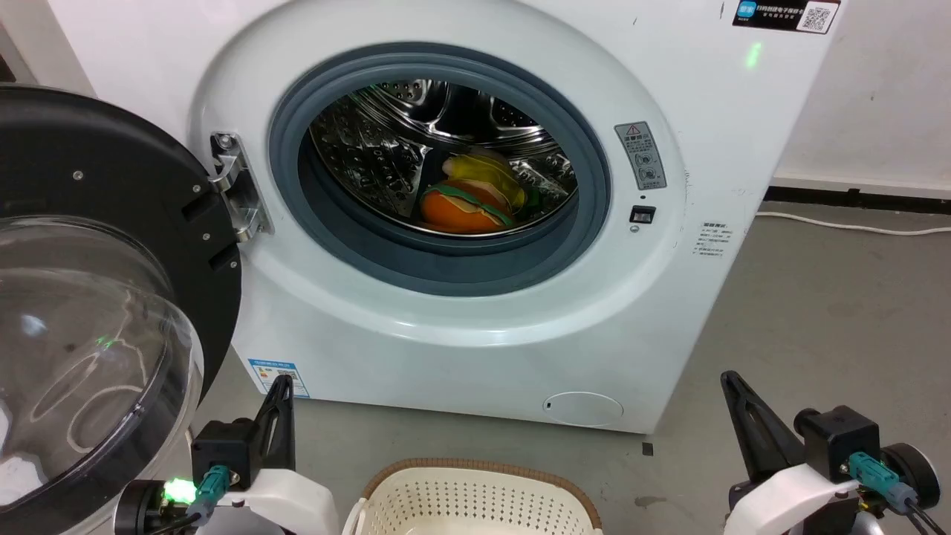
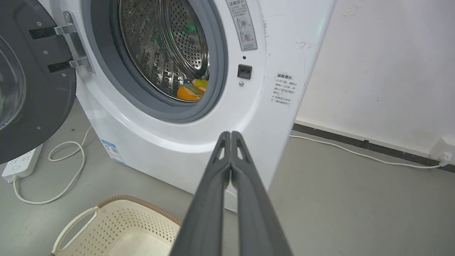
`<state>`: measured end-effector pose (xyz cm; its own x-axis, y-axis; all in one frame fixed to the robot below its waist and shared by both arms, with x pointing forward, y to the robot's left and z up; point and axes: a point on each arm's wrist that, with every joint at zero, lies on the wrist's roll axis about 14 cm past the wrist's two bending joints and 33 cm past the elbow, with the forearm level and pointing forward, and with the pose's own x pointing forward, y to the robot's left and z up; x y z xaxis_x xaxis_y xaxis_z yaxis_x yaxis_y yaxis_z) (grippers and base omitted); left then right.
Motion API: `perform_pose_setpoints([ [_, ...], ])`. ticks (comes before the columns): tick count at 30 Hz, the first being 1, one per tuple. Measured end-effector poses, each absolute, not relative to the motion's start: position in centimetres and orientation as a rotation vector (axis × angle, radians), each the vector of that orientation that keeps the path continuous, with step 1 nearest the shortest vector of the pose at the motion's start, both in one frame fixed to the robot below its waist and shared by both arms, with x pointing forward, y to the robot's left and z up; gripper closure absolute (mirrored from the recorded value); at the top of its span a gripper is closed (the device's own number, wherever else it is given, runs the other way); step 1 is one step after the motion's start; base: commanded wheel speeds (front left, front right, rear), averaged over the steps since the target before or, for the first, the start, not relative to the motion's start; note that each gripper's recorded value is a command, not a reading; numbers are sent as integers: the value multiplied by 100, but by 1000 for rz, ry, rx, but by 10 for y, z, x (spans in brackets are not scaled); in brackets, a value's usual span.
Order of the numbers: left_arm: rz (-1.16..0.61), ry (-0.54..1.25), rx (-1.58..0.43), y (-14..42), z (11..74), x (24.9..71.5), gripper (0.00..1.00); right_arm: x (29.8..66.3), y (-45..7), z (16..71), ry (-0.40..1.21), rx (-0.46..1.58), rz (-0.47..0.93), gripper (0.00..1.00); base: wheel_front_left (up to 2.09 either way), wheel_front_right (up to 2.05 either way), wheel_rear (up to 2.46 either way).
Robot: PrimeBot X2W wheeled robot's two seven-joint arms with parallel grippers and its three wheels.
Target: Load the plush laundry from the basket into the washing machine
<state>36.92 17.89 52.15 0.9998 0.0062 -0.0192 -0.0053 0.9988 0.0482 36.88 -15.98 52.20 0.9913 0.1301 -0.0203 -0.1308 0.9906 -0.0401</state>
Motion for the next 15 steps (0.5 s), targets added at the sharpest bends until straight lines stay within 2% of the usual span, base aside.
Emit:
perform_pose_setpoints([
  [15, 6, 19, 48, 179, 521, 369, 100, 369, -160, 522, 18, -42, 131, 100, 0, 0, 0],
])
